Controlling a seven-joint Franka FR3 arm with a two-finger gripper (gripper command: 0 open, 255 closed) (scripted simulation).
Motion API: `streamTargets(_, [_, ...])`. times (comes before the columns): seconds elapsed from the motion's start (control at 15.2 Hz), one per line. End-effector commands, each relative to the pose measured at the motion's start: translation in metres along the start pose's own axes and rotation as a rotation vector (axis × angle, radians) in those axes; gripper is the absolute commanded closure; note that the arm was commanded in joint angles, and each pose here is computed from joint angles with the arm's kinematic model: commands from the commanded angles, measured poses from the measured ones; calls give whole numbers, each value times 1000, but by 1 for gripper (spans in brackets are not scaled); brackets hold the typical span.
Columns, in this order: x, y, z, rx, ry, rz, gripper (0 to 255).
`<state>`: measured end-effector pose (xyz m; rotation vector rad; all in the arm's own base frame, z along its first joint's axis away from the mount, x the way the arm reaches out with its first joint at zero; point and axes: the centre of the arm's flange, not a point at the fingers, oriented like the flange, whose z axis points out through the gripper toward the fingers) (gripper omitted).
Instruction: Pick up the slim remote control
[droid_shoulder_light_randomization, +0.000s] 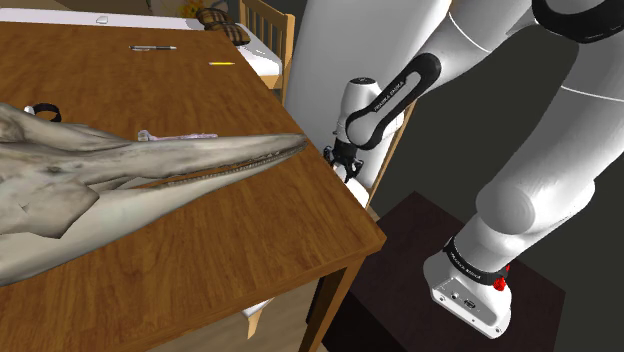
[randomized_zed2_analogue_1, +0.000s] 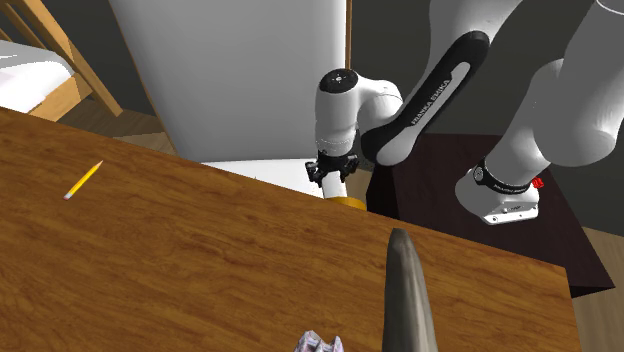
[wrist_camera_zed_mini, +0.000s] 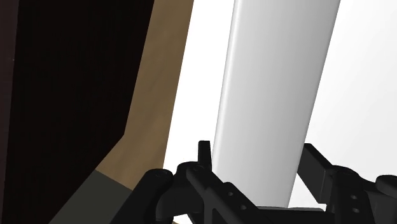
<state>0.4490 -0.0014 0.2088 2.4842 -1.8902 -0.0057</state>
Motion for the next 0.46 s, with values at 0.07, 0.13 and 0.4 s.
streamTargets(0.07, [0,-1,-15,0,0,0,255])
streamTargets(0.13, [0,0,-21,0,0,0,255])
streamTargets(0.4, [0,0,-32,0,0,0,255])
